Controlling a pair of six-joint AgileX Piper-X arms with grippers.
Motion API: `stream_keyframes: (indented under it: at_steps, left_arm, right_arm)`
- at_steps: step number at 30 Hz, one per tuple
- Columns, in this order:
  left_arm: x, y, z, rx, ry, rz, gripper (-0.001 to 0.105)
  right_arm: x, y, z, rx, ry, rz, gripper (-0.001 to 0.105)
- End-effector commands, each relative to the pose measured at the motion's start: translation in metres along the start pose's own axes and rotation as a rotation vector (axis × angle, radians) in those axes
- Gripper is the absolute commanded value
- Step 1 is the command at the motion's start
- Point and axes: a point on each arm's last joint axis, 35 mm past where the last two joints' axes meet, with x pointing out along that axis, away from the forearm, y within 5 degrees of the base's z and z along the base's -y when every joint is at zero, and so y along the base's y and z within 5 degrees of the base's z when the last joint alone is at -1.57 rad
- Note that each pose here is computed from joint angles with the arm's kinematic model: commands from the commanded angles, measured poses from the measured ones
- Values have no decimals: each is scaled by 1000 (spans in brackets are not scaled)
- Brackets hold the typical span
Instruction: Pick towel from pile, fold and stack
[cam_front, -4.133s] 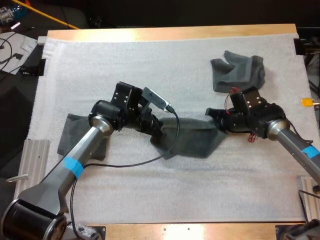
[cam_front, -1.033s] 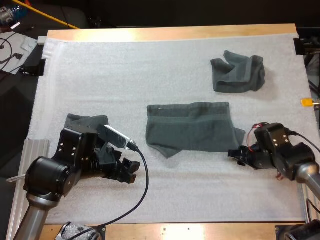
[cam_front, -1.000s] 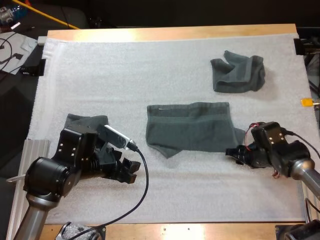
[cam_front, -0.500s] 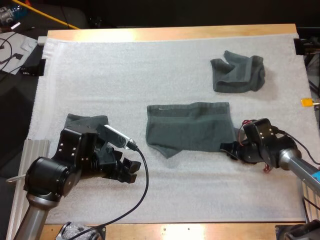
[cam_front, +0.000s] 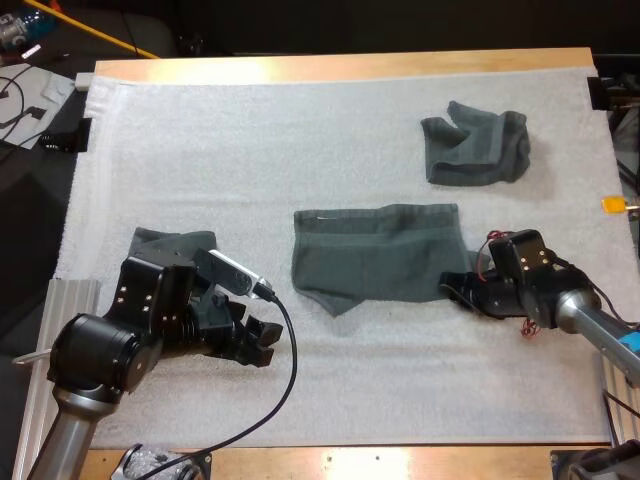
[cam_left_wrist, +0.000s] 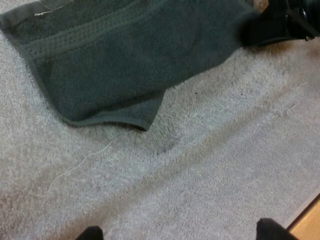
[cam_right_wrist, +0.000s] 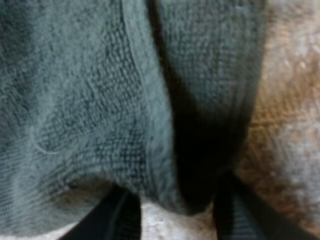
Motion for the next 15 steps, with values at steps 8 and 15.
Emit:
stream_keyframes:
  at_steps: [8, 15]
  left_arm:
    - [0, -1, 2, 8, -17, -16, 60]
    - [0, -2, 4, 32, -35, -24, 60]
  right_arm:
    - [-2, 2, 2, 13, -12, 33, 0]
    - [-27, 6, -4, -25, -16, 36, 0]
